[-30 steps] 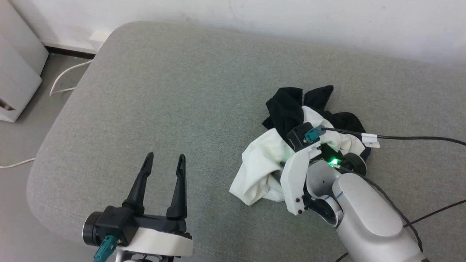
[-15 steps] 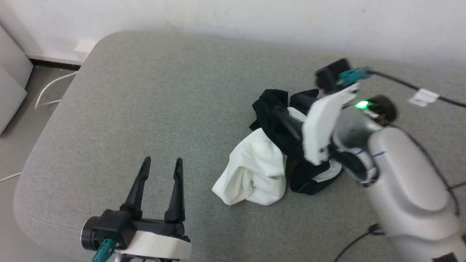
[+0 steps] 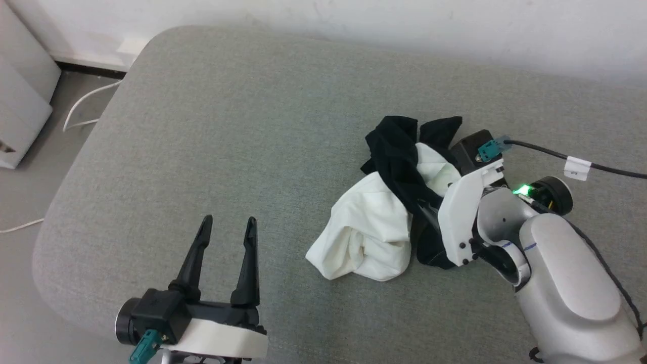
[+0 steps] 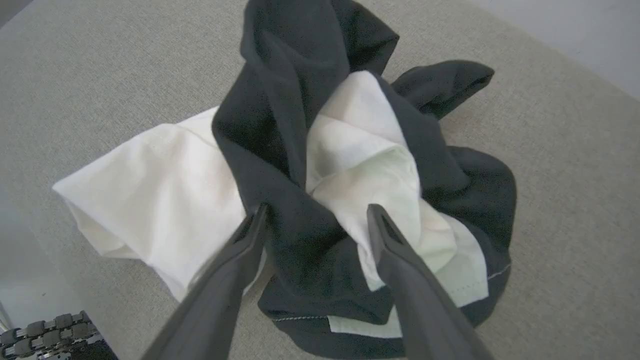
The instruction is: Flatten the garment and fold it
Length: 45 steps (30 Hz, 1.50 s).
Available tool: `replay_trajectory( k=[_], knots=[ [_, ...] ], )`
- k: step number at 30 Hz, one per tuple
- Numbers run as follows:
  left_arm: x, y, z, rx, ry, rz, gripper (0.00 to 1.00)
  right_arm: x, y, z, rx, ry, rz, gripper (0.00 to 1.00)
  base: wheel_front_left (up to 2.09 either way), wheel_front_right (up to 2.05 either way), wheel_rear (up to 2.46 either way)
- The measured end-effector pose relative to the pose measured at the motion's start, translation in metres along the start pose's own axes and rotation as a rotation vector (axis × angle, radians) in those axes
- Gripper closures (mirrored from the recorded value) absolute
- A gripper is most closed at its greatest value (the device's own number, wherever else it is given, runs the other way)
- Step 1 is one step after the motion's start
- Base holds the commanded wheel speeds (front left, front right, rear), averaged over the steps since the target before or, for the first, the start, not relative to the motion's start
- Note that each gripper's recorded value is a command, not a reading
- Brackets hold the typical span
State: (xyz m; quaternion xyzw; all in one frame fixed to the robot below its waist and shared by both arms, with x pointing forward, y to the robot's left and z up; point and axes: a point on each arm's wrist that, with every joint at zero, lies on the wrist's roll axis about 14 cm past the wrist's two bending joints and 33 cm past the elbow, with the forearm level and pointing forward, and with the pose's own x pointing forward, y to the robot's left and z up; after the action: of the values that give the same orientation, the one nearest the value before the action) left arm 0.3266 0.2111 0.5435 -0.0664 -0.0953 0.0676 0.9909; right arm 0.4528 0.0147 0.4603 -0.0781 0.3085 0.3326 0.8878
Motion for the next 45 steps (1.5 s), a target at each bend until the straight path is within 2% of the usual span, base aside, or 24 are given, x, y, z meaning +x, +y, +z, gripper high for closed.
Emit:
replay_trajectory(
  k=[1,2,8,13,18,23,26,30,34,39,45],
  knots=[
    [0.0,0.002,0.0,0.002,0.002,0.005,0.0,0.004,0.002,-0.002,0.009,0.004,0.006,0.89,0.0,0.0,0.0],
    [-0.001,0.003,-0.001,0.005,0.005,0.011,0.0,0.007,0.004,-0.003,0.012,0.003,0.01,1.0,0.0,0.0,0.0],
    [-0.002,0.011,-0.003,0.014,0.013,0.035,0.0,0.016,0.019,0.012,-0.002,-0.039,0.049,1.0,0.0,0.0,0.0],
    [0.0,0.007,-0.002,0.006,0.007,0.025,0.0,0.007,0.01,0.031,0.0,-0.104,0.028,1.0,0.0,0.0,0.0],
    [0.003,0.0,0.0,-0.007,-0.003,0.004,0.0,-0.012,-0.003,0.06,0.05,-0.217,0.006,1.0,0.0,0.0,0.0],
    [0.004,-0.006,0.002,-0.015,-0.012,-0.017,0.0,-0.052,-0.045,0.098,0.133,-0.396,-0.091,1.0,0.0,0.0,0.0],
    [0.005,-0.009,0.003,-0.02,-0.017,-0.029,0.0,-0.084,-0.083,0.104,0.21,-0.492,-0.187,1.0,0.0,0.0,0.0],
    [0.005,-0.013,0.002,-0.023,-0.014,-0.042,0.0,-0.123,-0.137,0.065,0.316,-0.514,-0.366,1.0,0.0,0.0,0.0],
    [0.005,-0.016,-0.003,-0.018,0.001,-0.054,0.0,-0.149,-0.179,-0.021,0.428,-0.398,-0.567,1.0,0.0,0.0,0.0],
    [0.007,-0.021,-0.009,-0.011,0.019,-0.079,0.0,-0.156,-0.184,-0.113,0.576,-0.23,-0.677,1.0,0.0,0.0,0.0],
    [0.008,-0.024,-0.013,-0.01,0.03,-0.096,0.0,-0.16,-0.183,-0.176,0.616,-0.078,-0.759,1.0,0.0,0.0,0.0]
  ],
)
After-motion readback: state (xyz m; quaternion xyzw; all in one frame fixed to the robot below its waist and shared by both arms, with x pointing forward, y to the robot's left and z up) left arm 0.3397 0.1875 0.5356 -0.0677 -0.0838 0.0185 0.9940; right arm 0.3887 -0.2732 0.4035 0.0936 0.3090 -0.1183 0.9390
